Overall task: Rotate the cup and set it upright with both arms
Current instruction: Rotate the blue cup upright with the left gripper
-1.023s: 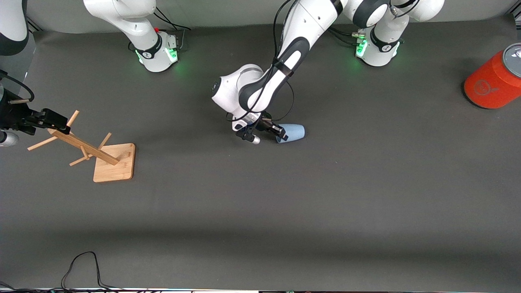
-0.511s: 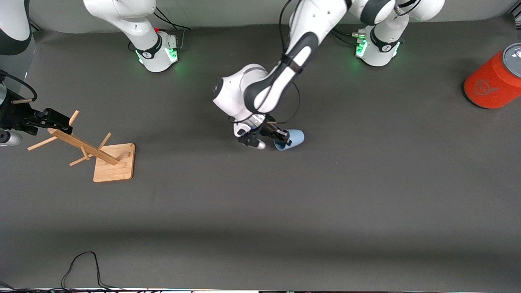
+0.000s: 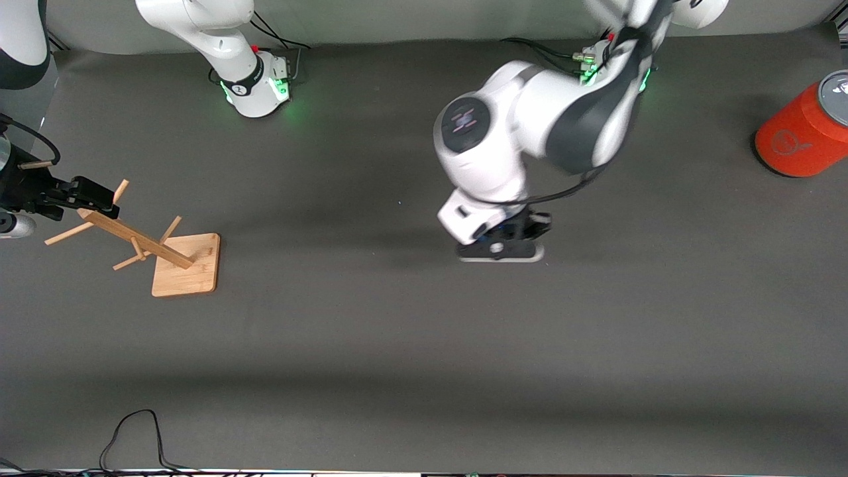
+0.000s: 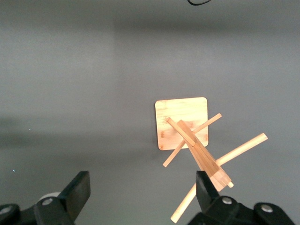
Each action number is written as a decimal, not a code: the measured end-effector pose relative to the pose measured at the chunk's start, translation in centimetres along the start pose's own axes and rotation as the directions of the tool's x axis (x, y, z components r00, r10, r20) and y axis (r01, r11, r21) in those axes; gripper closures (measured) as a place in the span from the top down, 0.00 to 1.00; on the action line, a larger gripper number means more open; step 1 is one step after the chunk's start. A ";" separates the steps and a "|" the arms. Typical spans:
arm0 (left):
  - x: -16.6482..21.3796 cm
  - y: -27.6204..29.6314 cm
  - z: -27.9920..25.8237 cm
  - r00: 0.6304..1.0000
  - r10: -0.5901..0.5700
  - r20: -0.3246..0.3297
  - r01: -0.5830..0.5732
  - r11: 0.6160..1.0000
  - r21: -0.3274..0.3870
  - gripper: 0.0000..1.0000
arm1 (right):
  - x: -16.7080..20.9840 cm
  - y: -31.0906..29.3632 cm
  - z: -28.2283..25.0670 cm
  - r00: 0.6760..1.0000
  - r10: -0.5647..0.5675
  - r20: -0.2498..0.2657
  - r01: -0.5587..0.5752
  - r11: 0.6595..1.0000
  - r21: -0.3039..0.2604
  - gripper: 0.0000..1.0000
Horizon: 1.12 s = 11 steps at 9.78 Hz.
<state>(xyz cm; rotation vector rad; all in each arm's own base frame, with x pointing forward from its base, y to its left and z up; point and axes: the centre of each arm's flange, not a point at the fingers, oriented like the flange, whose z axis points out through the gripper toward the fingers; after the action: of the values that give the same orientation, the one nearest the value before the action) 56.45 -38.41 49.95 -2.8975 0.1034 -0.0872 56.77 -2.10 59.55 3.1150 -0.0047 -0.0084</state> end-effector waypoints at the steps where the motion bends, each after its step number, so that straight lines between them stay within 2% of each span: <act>1: -0.2 -2.0 -1.4 1.000 -0.031 -0.003 0.030 0.997 -0.067 0.07 | 0.1 -0.1 0.1 1.000 -0.001 0.002 0.001 1.000 0.005 1.00; 3: -1.2 -4.3 -1.5 0.997 -0.066 -0.040 0.059 0.987 -0.149 0.07 | 0.1 -0.3 0.2 1.000 -0.001 0.003 0.001 1.000 0.014 1.00; 6: -2.2 -2.6 4.4 0.988 -0.133 -0.082 0.106 0.955 -0.277 0.07 | 0.1 -0.4 0.0 0.999 0.038 0.003 -0.038 0.999 0.021 1.00; 9: -3.2 2.4 12.7 0.973 -0.210 -0.098 0.165 0.925 -0.343 0.07 | 0.0 -0.7 -0.1 0.999 0.052 0.003 -0.052 0.998 0.025 1.00; 11: -4.4 6.6 16.7 0.969 -0.218 -0.113 0.167 0.923 -0.347 0.07 | 0.0 -0.6 -0.1 0.999 0.053 0.005 -0.053 0.998 0.028 1.00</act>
<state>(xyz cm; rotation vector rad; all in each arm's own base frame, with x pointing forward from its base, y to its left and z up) 52.76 -40.49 31.93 -3.2314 -0.1595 -0.3554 56.80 -1.47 59.60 3.1423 -0.0888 -0.0138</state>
